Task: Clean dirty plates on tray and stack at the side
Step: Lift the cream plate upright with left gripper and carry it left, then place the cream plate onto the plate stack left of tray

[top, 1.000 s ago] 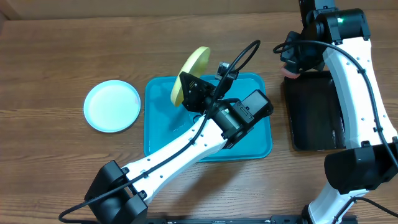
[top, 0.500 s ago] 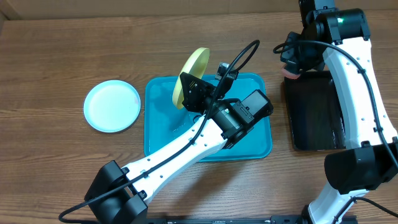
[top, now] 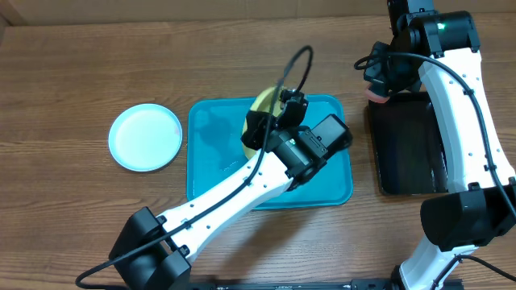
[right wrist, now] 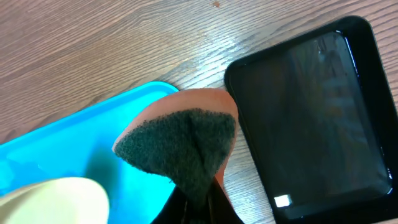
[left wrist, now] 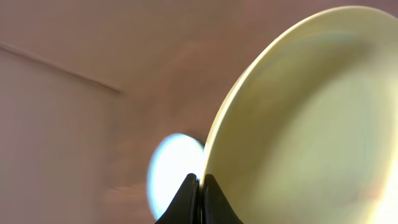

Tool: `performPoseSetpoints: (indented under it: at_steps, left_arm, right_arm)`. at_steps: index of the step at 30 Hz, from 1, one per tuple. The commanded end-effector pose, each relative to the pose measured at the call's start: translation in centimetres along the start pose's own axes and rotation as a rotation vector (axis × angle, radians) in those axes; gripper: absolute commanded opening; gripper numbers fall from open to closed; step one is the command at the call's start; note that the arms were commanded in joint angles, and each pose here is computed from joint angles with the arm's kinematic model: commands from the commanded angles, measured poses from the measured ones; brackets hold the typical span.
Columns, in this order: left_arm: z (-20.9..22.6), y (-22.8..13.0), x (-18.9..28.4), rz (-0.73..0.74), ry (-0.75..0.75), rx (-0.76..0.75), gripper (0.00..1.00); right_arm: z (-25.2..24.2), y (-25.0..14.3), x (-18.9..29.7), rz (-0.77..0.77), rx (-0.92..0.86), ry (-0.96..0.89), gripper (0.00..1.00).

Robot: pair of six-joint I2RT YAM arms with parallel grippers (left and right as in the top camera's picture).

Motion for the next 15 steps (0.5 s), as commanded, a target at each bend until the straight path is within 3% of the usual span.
performPoseSetpoints:
  at_steps: [1,10,15]
  left_arm:
    - [-0.4,-1.4,-0.7,0.162,-0.178,0.138,0.04]
    - [6.4,-1.7,-5.1,0.427,-0.416,0.52,0.04]
    - [11.3,-3.9,-9.2,0.565,-0.495,0.682,0.04]
  right_arm:
    - [-0.1,0.7,1.4,-0.049,-0.003,0.009,0.04]
    - [-0.2,0.7,1.4,-0.051,-0.003,0.003,0.04]
    - [-0.2,0.7,1.4,-0.051,-0.003,0.003,0.04]
Point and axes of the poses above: each gripper's point midway between its finger pads, its own x axis back along the fingers, its own z axis along the line the jaws close on, y = z × x, the point moved 2 cm from there along x, back along the fingers, and after that the axes turned 11 degrees about x, right-handed, at the moved point
